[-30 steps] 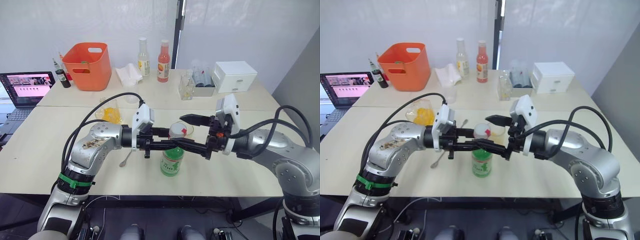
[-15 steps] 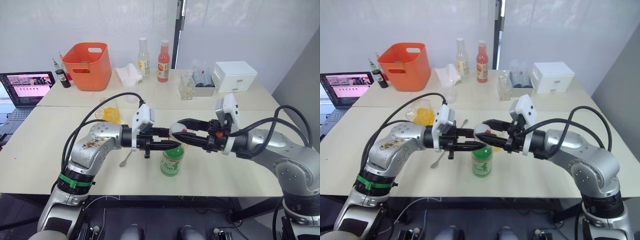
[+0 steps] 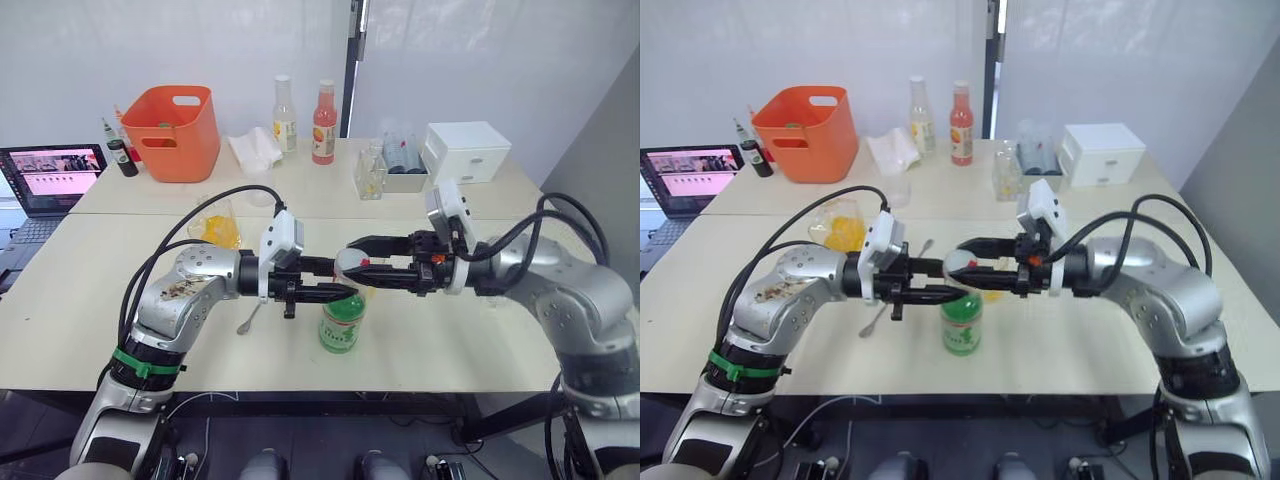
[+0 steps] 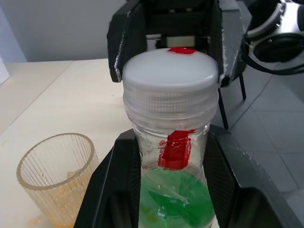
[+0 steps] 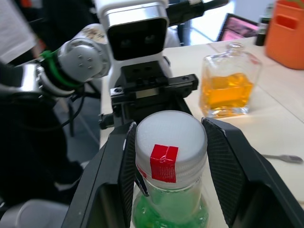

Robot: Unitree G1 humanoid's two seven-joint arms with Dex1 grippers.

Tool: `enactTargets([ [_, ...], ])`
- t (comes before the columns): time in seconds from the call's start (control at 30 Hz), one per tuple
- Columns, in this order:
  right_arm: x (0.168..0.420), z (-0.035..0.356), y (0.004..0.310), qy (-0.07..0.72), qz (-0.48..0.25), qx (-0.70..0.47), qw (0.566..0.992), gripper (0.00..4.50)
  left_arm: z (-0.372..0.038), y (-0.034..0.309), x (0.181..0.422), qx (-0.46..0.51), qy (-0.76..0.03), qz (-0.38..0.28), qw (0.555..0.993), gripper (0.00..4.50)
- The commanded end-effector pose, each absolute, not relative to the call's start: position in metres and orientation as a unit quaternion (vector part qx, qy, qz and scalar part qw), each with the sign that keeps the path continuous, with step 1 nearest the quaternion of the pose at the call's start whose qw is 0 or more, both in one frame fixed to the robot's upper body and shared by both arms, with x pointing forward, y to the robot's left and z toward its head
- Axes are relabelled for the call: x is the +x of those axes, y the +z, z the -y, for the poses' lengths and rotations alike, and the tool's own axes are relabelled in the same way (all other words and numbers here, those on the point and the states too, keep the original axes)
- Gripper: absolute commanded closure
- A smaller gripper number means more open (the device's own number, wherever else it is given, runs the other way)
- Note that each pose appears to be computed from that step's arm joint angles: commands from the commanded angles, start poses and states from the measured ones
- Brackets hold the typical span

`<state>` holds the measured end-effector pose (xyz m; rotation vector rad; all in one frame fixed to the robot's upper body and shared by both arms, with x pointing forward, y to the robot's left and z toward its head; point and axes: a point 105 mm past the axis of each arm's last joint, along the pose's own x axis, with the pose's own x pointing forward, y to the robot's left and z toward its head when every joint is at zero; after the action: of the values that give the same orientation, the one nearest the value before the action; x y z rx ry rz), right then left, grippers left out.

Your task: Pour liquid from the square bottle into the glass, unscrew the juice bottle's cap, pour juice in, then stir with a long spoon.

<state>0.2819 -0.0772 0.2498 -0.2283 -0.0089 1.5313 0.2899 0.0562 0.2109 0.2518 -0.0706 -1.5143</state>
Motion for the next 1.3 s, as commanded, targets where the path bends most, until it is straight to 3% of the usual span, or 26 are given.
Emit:
enactTargets([
  [0.03,0.284,0.072,0.251,0.763,0.002,-0.127,0.634,2.84,-0.053,0.212,0.282,0.116,-0.707,0.039,0.696,3.16],
  [0.2,0.304,0.07,0.267,0.802,0.005,-0.107,0.587,2.84,-0.053,0.212,0.282,0.122,-0.708,0.043,0.694,3.16],
  [0.47,0.309,0.07,0.277,0.807,0.011,-0.098,0.582,2.84,-0.054,0.212,0.286,0.125,-0.704,0.043,0.697,3.16],
  [0.5,0.308,0.071,0.279,0.807,0.012,-0.093,0.583,1.8,-0.054,0.212,0.286,0.125,-0.704,0.043,0.698,3.16],
  [0.67,0.298,0.08,0.29,0.801,0.036,-0.089,0.591,0.15,-0.055,0.21,0.29,0.126,-0.698,0.041,0.703,3.16],
  [0.7,0.291,0.084,0.297,0.797,0.052,-0.083,0.596,0.04,-0.055,0.209,0.291,0.127,-0.697,0.041,0.705,3.16],
  [0.83,0.265,0.095,0.308,0.759,0.09,-0.082,0.64,0.04,-0.054,0.208,0.293,0.125,-0.694,0.042,0.708,3.16],
  [0.93,0.262,0.09,0.306,0.668,0.094,-0.102,0.731,0.04,-0.054,0.208,0.295,0.124,-0.689,0.044,0.712,3.16],
  [1.1,0.259,0.087,0.288,0.53,0.068,-0.116,0.837,0.04,-0.053,0.208,0.296,0.122,-0.687,0.046,0.715,3.16],
  [1.3,0.247,0.079,0.26,0.449,0.024,-0.101,0.887,0.04,-0.052,0.207,0.297,0.12,-0.691,0.046,0.711,3.16],
])
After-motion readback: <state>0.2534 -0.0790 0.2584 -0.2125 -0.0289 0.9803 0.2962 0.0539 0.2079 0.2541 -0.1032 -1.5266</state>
